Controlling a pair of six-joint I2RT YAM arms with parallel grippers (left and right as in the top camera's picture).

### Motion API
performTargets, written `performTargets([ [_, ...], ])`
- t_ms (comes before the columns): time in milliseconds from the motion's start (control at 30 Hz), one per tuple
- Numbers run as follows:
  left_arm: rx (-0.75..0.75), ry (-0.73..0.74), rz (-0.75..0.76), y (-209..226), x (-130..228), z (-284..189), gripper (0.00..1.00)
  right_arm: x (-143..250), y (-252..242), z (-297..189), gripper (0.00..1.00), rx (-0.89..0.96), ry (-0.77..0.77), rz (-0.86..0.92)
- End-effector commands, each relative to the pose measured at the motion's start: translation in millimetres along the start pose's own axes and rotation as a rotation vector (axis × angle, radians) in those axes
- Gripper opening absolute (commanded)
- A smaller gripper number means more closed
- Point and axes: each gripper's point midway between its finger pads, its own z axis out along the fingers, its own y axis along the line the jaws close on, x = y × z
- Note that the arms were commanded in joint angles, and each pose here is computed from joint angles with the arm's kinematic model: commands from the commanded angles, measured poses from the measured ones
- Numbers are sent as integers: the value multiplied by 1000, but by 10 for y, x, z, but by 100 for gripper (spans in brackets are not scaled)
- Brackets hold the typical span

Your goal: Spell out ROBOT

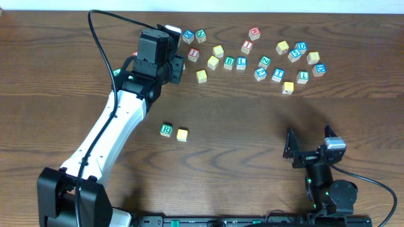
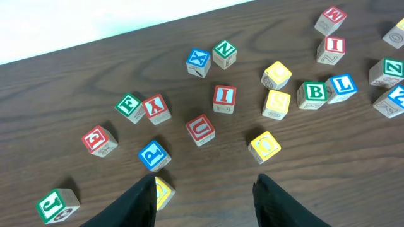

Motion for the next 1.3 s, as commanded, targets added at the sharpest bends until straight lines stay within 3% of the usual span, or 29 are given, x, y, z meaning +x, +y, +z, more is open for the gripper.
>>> performTargets([
  [0,-15,-14,-2,33,-30,-56,49,-14,-21,-2,99,9,-8,60],
  [167,-25,-15,-11,96,-33,-55,50,-235,28,-14,99,-22,-95,161],
  [367,-73,-28,-53,392,-53,-59,50,-748,243,-132,99,-128,-225,108],
  [633,-85,-33,-59,459,-63,-62,70,-1447,372,-196,99,-130,-213,-60],
  [800,-86,-33,-43,461,-63,-62,80,-1732,611,181,99,-272,-100,-105],
  [967,-86,-33,-43,461,-63,-62,82,-1816,921,702,99,-460,30,-108],
  [1267,-108,-26,-13,499,-51,-66,88,-1868,1463,1558,99,-604,118,-246],
])
